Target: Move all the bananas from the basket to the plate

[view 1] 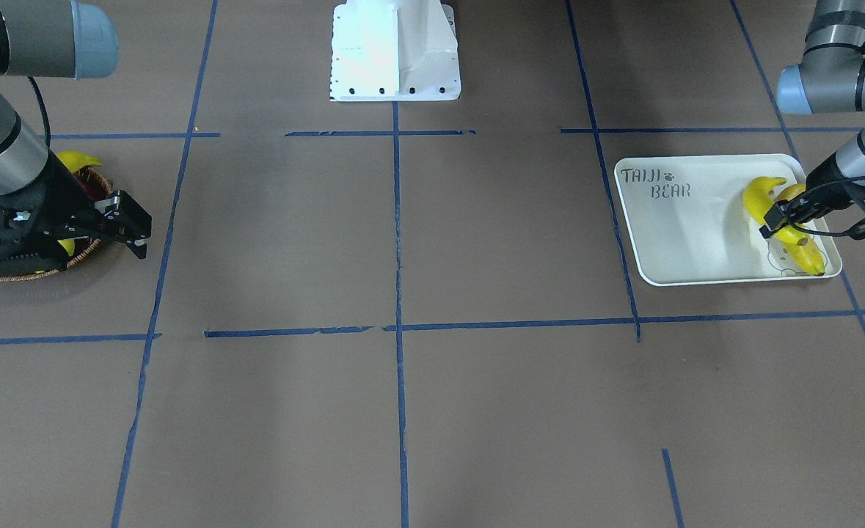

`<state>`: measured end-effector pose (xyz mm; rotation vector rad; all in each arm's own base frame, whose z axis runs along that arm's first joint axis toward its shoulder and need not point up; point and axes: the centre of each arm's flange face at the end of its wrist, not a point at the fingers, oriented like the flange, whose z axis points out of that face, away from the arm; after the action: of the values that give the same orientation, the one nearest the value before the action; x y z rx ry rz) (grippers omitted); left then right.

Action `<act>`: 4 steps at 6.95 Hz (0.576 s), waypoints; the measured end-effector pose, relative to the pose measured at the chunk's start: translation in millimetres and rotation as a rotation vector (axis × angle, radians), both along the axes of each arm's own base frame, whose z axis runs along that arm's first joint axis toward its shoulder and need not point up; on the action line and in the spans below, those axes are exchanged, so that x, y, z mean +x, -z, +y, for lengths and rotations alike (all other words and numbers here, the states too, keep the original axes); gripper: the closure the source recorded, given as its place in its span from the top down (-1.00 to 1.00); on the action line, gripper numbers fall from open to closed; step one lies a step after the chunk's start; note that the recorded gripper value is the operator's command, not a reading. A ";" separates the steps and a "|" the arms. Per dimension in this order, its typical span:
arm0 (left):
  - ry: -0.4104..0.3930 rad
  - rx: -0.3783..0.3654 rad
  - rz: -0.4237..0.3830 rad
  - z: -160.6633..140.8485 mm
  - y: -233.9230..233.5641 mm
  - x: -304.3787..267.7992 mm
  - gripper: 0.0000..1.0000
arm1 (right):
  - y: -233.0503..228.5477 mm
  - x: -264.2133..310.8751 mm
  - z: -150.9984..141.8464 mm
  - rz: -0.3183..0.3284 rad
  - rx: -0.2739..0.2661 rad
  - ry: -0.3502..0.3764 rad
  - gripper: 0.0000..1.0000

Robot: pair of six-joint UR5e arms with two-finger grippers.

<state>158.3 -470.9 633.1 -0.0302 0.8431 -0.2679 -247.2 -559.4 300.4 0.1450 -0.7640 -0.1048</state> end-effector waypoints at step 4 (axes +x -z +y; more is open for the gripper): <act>0.022 0.088 0.053 -15.5 30.6 -45.1 1.00 | -25.1 20.6 18.9 0.002 -0.014 0.006 1.00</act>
<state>113.2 -486.4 602.5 0.0548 0.9077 -0.2512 -226.7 -540.5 325.4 0.1293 -0.7630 -0.1052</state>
